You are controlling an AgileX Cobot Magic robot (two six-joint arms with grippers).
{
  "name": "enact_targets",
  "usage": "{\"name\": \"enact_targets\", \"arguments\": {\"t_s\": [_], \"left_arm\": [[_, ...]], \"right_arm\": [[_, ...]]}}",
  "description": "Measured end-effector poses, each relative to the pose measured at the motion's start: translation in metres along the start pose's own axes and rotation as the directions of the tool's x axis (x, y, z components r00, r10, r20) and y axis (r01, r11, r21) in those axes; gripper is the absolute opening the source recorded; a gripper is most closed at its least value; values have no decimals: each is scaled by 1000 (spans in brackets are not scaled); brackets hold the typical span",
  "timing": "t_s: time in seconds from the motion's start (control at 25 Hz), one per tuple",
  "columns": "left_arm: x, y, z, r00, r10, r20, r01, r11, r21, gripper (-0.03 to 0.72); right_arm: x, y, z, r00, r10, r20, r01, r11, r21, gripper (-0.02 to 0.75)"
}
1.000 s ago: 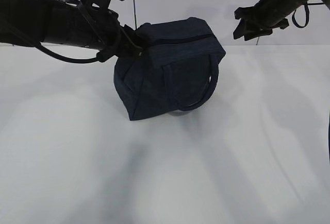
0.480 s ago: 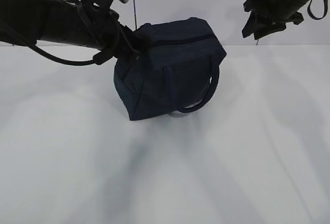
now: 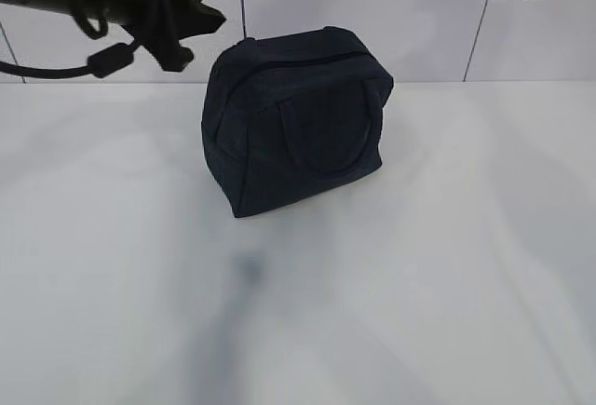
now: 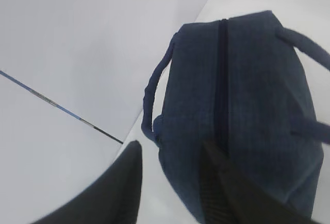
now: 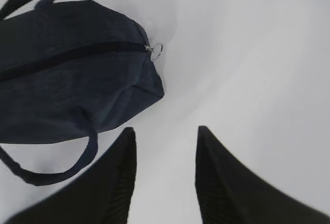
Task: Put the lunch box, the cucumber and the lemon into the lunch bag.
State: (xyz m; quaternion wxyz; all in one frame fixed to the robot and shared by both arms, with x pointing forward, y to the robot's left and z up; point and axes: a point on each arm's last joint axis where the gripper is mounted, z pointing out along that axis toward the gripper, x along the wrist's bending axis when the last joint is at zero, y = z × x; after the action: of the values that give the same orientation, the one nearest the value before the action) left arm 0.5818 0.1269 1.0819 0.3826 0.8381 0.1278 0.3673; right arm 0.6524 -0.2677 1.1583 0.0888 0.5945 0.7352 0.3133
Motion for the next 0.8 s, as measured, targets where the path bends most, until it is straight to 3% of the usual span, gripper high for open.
{"name": "enact_targets", "arguments": {"t_s": [0.12,0.2,0.32,0.36,0.44,0.52,0.64,0.72,0.8], "left_arm": [[6,1,-20,986,160,40,-161,987,23,267],[10,0,-35,961,268,74,-272,961,51,267],[14,-6,-55,882,448,148,-466,876,122,267],[15,-8,-62,845,503,184,-530,835,151,267],[20,-12,-78,812,542,216,-581,782,224,267],[26,-15,-94,834,514,201,-552,775,307,267],[34,-12,-121,908,408,101,-411,813,412,267],[35,-6,-140,957,290,-5,-259,862,435,267],[34,0,-157,982,162,-97,-107,899,424,267]], "right_arm": [[14,-2,-35,1000,-25,8,26,997,-66,290],[21,-3,-54,999,-40,13,41,994,-102,290],[31,-6,-78,998,-58,20,60,987,-149,290],[34,-7,-86,998,-64,23,66,984,-165,290],[40,-10,-102,997,-73,28,77,978,-194,290],[47,-14,-117,996,-77,32,83,971,-225,290],[58,-21,-144,996,-80,37,87,957,-278,290],[65,-27,-162,995,-88,43,97,945,-314,290],[72,-33,-177,995,-84,44,94,934,-344,290]]}}
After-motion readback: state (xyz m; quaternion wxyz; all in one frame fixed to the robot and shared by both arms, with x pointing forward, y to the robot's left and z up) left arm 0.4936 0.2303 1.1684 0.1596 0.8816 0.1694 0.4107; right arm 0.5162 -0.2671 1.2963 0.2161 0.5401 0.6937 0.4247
